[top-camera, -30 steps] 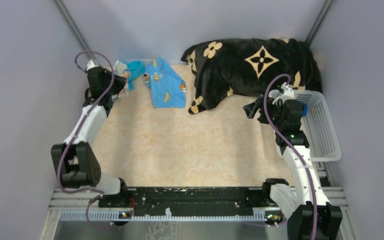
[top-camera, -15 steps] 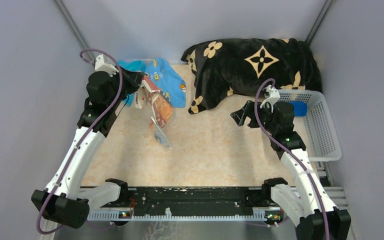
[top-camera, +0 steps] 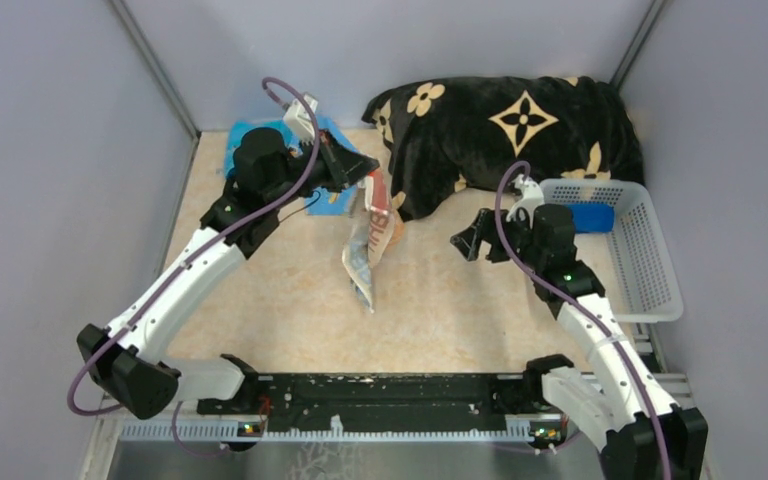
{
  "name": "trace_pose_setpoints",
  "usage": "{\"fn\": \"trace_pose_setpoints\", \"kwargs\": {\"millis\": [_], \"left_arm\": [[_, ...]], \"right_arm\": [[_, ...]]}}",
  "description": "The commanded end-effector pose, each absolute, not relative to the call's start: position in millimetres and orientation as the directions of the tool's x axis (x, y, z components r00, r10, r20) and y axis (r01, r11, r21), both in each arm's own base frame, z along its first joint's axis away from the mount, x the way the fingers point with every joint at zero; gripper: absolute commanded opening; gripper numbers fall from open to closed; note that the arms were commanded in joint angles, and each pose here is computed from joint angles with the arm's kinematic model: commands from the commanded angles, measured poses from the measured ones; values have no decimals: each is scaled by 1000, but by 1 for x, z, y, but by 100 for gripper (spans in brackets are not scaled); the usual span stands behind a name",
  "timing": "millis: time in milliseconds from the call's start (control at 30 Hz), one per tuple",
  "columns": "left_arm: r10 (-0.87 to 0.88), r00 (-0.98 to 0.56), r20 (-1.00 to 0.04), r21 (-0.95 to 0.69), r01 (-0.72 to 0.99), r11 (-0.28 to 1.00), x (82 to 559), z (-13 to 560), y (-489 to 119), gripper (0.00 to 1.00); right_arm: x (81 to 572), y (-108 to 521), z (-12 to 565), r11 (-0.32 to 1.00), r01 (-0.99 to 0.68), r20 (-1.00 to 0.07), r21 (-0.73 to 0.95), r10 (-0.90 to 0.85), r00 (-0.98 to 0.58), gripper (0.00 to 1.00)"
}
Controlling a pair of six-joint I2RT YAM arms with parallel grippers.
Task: Roll the towels
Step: Place the towel at the center of the board, then flatten out the towel at the center of the board.
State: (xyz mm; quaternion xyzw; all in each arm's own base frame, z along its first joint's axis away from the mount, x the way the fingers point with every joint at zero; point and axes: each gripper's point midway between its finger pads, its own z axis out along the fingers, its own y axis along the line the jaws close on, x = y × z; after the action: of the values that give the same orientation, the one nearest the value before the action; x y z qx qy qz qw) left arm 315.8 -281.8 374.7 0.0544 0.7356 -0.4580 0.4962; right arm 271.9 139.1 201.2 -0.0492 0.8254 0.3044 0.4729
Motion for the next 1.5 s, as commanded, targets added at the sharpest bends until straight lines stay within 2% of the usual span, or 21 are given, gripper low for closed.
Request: {"fn": "trace_pose_setpoints", "kwargs": {"millis": [0,133,267,400,633,767,933,1100,1200,1333,1467], "left_arm": [[-410,-359,-838,-533,698,479,301,460,-287,4],[-416,-307,-856,-491,737,465,291,492,-282,5],[-456,-205,-866,-473,630,616,296,489,-243,7],[-410,-215,-886,-463,419,781,309,431,-205,7],[-339,-320,-885,-384,87,919,302,306,-145,7],[-338,-375,-863,-347,-47,937,282,252,-116,6],[-374,-399,-837,-321,-195,927,255,213,-82,7],[-431,-387,-815,-330,-301,895,237,195,-61,8],[-449,-373,-812,-333,-337,881,231,191,-53,8],[-455,-356,-816,-325,-368,871,227,189,-45,9],[-462,-357,-812,-328,-375,867,226,185,-44,9]], "right_arm": [[279,149,225,804,-423,-852,418,185,-490,90],[280,151,226,812,-428,-858,397,164,-487,90],[279,157,221,809,-447,-858,382,130,-497,90],[277,167,204,807,-461,-843,369,83,-531,89],[263,187,154,820,-467,-783,331,-38,-621,86],[254,191,118,859,-416,-714,298,-88,-694,83],[253,194,87,890,-359,-650,281,-99,-753,77],[261,226,79,885,-417,-644,205,-199,-739,72],[264,246,74,872,-439,-632,214,-220,-744,68],[265,261,63,861,-443,-611,251,-214,-762,67],[253,253,35,893,-373,-514,252,-203,-833,68]]}}
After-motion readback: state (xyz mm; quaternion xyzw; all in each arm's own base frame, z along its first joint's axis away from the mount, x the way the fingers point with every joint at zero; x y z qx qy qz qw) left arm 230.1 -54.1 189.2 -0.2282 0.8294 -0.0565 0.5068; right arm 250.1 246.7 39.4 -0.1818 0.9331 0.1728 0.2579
